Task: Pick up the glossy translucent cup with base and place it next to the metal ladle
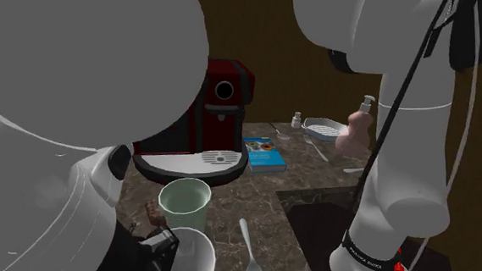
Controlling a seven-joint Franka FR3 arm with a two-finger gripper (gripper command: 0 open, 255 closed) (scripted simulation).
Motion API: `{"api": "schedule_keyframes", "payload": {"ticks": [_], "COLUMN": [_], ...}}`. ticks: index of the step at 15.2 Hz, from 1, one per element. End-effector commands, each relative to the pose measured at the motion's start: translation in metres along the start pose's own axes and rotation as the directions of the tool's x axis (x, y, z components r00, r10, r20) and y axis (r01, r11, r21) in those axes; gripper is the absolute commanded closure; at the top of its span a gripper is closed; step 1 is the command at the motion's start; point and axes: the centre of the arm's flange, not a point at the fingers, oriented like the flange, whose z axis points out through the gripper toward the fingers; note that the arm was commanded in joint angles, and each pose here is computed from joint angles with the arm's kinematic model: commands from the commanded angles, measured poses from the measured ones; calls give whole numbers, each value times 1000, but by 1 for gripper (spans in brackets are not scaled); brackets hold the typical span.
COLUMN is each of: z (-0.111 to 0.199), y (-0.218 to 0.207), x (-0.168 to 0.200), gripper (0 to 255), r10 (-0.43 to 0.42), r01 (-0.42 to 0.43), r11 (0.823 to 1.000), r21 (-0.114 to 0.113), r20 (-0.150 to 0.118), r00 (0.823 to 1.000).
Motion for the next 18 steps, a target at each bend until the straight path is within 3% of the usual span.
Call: {"api": "schedule_keyframes", "payload": {"ticks": [1,18], "z": [11,97], "y": [-2,-28], "x": [-1,-7], "gripper": [255,255], "r10": [0,0], "r01": [0,0], "r11": [1000,1000], "r21": [0,0], "r20": [0,0], "r00": [1000,1000]}}
